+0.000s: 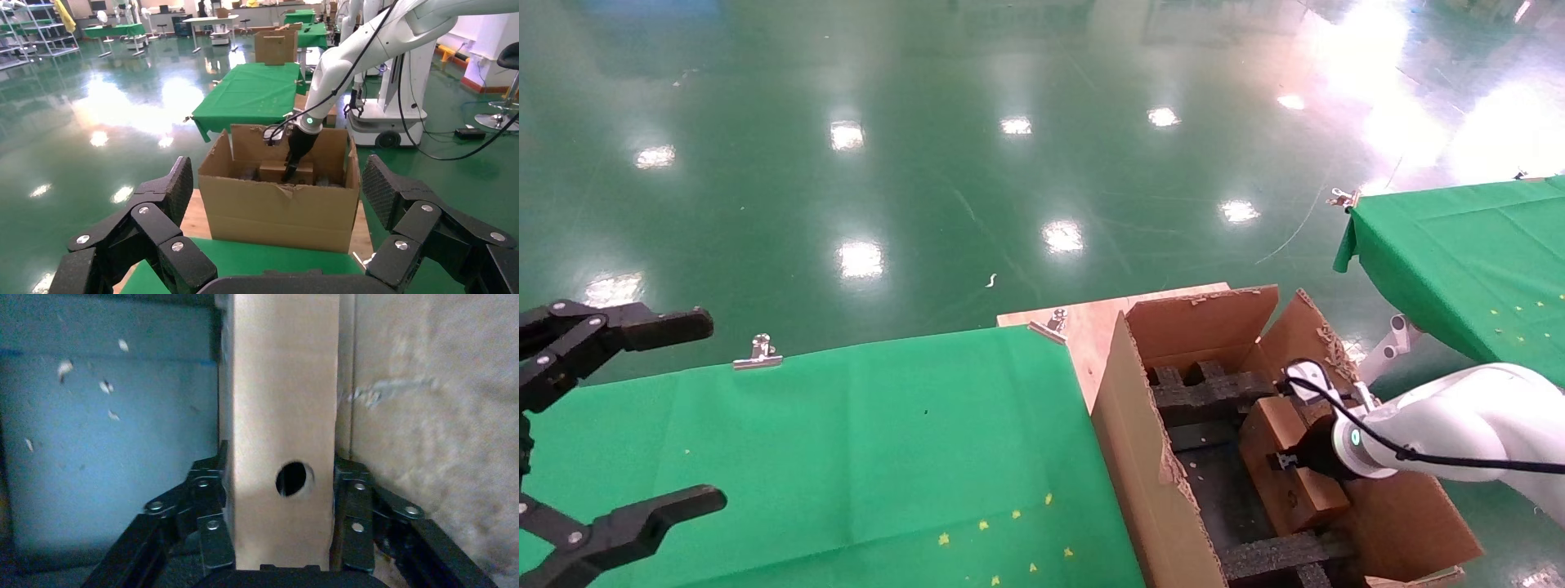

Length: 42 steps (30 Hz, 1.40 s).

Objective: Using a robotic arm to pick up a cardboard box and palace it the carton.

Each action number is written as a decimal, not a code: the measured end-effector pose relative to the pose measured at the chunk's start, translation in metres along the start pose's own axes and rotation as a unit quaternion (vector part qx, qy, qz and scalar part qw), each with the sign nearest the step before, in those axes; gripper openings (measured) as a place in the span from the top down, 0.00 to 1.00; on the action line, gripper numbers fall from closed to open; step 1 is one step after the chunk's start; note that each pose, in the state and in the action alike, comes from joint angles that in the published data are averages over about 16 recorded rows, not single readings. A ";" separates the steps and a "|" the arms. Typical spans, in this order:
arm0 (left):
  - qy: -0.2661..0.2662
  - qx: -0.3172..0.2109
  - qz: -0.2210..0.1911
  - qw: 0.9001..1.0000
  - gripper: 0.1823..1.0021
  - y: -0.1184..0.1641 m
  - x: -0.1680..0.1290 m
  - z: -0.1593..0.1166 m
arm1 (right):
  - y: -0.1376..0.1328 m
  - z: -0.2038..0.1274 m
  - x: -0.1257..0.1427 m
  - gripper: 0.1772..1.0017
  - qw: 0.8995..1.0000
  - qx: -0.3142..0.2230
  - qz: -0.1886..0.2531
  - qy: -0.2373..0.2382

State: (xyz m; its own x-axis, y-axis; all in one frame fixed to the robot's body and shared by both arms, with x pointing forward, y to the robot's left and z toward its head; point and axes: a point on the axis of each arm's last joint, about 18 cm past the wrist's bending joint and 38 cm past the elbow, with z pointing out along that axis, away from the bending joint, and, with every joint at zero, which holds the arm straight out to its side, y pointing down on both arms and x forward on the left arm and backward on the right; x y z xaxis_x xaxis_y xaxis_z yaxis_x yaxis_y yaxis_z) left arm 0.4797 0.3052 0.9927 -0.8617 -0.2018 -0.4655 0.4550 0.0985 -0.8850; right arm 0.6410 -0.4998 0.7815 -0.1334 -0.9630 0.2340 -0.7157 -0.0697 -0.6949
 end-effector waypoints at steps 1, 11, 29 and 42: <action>0.000 0.000 0.000 1.000 0.00 0.000 0.000 0.000 | -0.002 -0.001 0.001 0.62 1.000 0.002 0.001 0.000; 0.000 0.000 0.000 1.000 0.00 0.000 0.000 0.000 | -0.037 -0.026 0.001 0.34 0.999 0.051 -0.002 -0.015; 0.000 0.000 0.000 1.000 0.00 0.000 0.000 0.000 | -0.145 -0.162 -0.029 0.03 0.960 0.251 -0.047 -0.115; 0.000 0.000 0.000 1.000 0.00 0.000 0.000 0.000 | -0.155 -0.197 -0.037 0.00 0.947 0.281 -0.058 -0.145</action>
State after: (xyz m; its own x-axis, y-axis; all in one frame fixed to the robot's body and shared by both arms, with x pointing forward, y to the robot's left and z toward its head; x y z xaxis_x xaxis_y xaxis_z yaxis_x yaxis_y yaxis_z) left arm 0.4797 0.3053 0.9927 -0.8617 -0.2024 -0.4653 0.4549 0.0982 -0.8851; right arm 0.6214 -0.4017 1.0144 0.1757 -0.9655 0.1920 -0.2261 -0.2294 -0.9467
